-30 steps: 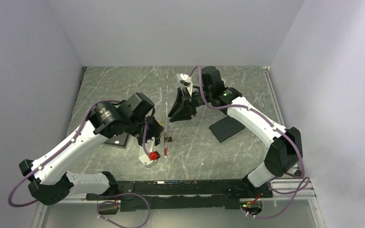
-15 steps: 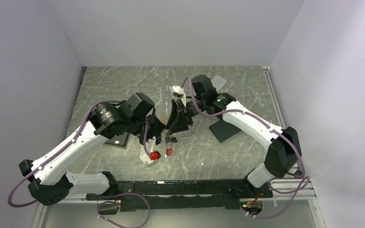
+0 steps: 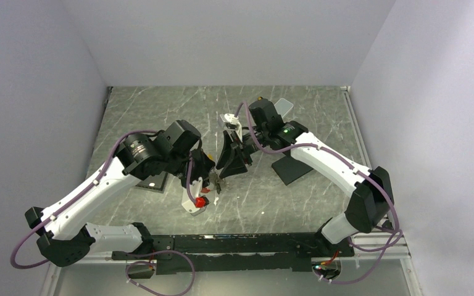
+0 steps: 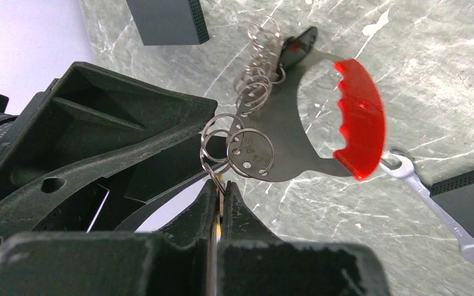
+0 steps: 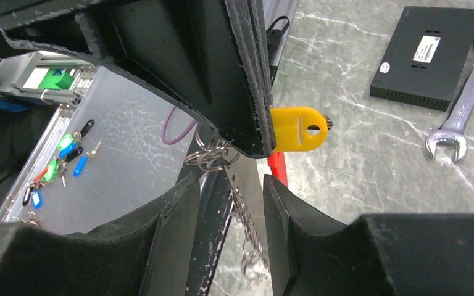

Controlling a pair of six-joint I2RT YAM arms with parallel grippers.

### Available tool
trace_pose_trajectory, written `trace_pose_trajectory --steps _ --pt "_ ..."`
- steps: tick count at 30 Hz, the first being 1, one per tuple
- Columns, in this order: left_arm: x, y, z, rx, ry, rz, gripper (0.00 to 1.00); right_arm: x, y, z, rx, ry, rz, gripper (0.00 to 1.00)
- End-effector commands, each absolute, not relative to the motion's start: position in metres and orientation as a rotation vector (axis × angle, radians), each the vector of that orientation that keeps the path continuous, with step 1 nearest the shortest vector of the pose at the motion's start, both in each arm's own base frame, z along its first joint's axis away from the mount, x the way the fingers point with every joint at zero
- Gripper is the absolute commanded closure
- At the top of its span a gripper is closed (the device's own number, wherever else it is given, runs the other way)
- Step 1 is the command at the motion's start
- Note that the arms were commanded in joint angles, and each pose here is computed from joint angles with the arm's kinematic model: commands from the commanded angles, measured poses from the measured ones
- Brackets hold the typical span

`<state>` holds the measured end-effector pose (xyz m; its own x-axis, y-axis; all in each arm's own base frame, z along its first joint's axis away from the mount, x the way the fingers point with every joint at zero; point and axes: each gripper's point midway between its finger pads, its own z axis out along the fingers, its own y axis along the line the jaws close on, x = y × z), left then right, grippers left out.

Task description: Remove the keys from the keyring

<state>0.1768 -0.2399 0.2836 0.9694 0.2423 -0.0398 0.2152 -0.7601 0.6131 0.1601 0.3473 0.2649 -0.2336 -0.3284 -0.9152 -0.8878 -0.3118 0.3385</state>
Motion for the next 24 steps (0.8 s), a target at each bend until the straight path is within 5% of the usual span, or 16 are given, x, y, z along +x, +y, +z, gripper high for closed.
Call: trace_pose_trajectory --steps 1,11,24 --pt "0.174 -0.247 0.291 2.459 0.2 0.07 1.0 0.156 0.345 0.286 -1.557 1.397 1.544 0.54" --pt "0.175 -0.244 0.287 2.476 0.216 0.076 1.0 0.159 0.348 0.291 -1.511 1.436 1.556 0.65" --pt "0.178 -0.247 0.287 2.479 0.232 0.069 1.0 0.16 0.353 0.296 -1.502 1.435 1.56 0.67"
